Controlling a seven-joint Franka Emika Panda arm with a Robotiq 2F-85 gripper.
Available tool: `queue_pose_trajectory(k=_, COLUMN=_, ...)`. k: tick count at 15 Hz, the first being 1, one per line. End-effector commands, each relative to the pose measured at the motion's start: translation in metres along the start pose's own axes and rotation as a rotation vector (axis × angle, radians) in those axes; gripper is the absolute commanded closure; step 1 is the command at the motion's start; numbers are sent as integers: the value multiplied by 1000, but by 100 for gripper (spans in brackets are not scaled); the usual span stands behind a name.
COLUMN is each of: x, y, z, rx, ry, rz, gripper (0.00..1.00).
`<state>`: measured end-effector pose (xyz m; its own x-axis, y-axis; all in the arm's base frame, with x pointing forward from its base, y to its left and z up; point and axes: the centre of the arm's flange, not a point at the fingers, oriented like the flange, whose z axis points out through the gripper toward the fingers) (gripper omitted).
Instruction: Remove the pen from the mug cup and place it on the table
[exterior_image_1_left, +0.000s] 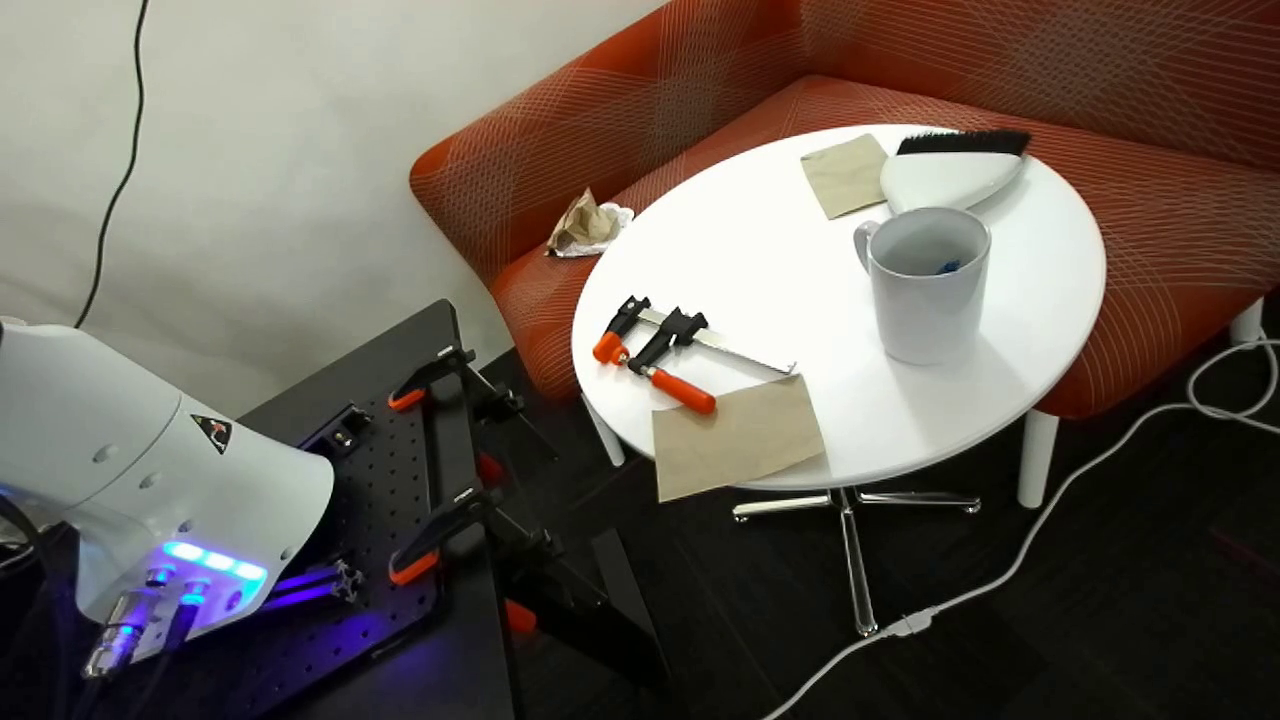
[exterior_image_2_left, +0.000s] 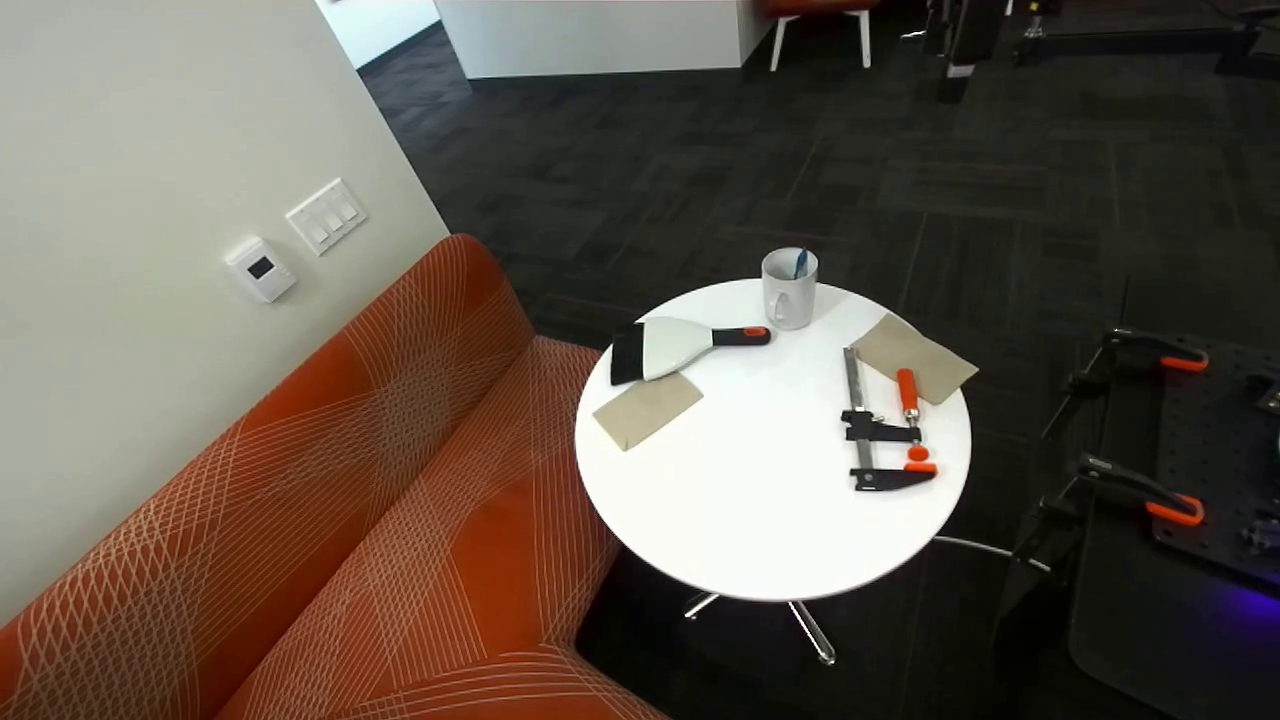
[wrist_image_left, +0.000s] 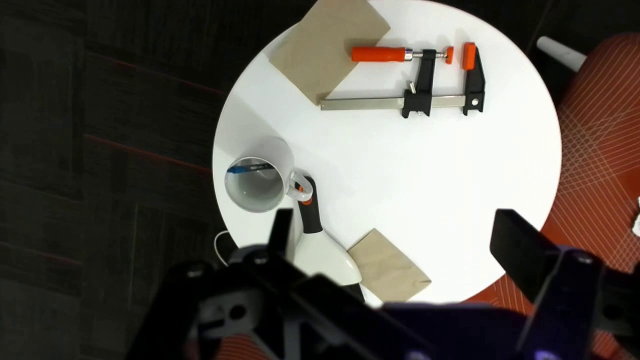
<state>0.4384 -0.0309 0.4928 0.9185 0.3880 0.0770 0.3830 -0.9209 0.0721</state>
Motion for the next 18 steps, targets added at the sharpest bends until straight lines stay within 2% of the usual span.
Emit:
queue_pose_trajectory(k=1, x=1, y=0, z=3, rx=2, ry=-5, rz=0, gripper=0)
queue_pose_trajectory(k=7, x=-1, y=1, z=-2, rx=-2, ry=5, rz=3, gripper=0)
queue_pose_trajectory(k=10, x=14, y=12, z=4, rx=-35, ry=-2, rz=-57, gripper=0)
queue_pose_trajectory(k=18, x=65, y=43, z=64, rx=-108, ry=-133, rz=-266, gripper=0)
